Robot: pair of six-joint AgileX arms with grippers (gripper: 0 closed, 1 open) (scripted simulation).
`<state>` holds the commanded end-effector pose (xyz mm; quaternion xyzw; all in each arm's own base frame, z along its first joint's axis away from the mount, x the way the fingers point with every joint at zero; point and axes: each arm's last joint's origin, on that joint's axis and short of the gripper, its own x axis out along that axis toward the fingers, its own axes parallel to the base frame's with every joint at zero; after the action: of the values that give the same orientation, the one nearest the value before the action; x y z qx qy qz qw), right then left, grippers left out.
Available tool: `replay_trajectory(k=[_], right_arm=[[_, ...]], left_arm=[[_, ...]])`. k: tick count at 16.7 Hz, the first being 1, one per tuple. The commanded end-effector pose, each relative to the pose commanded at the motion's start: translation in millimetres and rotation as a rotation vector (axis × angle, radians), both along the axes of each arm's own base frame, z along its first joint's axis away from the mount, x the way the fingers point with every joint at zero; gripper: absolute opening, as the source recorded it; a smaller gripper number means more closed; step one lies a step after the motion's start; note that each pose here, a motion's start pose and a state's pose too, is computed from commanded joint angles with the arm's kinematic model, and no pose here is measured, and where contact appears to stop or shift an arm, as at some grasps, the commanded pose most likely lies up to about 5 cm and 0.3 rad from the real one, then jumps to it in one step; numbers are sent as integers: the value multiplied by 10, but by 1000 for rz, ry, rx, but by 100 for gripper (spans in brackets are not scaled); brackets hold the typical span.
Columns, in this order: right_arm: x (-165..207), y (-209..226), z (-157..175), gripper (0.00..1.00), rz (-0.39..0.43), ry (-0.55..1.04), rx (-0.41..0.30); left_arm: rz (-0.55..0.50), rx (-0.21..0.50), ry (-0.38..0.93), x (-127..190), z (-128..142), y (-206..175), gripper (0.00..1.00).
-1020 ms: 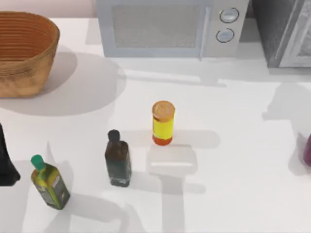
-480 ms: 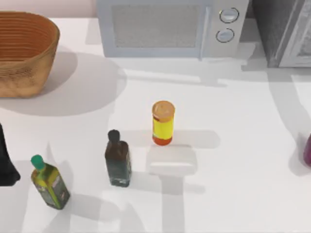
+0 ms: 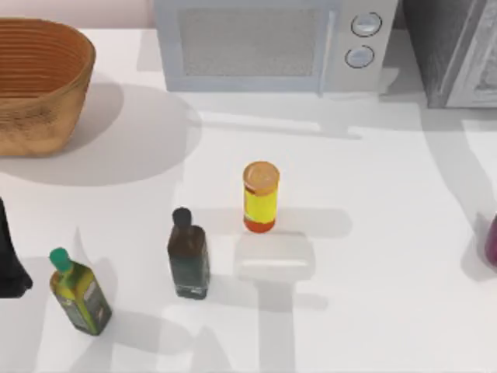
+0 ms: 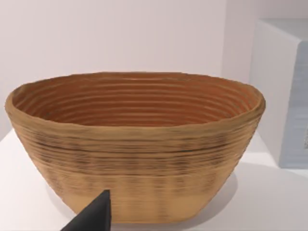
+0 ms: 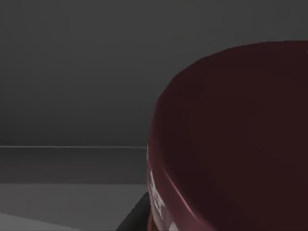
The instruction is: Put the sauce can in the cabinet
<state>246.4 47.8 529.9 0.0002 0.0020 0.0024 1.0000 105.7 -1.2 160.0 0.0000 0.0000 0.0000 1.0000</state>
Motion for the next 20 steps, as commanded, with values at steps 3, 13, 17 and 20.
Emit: replay_trajectory(k=[3,13,17,20], right_arm=[[39,-6,1,0,-2,0,1],[1231,3,-124,0,-5,6,1],[1493,-25,-202,0,-3,0,2],[1498,-26,-204,0,-3,0,2]], left_arm=[[0,0,0,0,0,0,100],[0,0,0,0,0,0,100],[0,0,0,0,0,0,100],[0,0,0,0,0,0,100]])
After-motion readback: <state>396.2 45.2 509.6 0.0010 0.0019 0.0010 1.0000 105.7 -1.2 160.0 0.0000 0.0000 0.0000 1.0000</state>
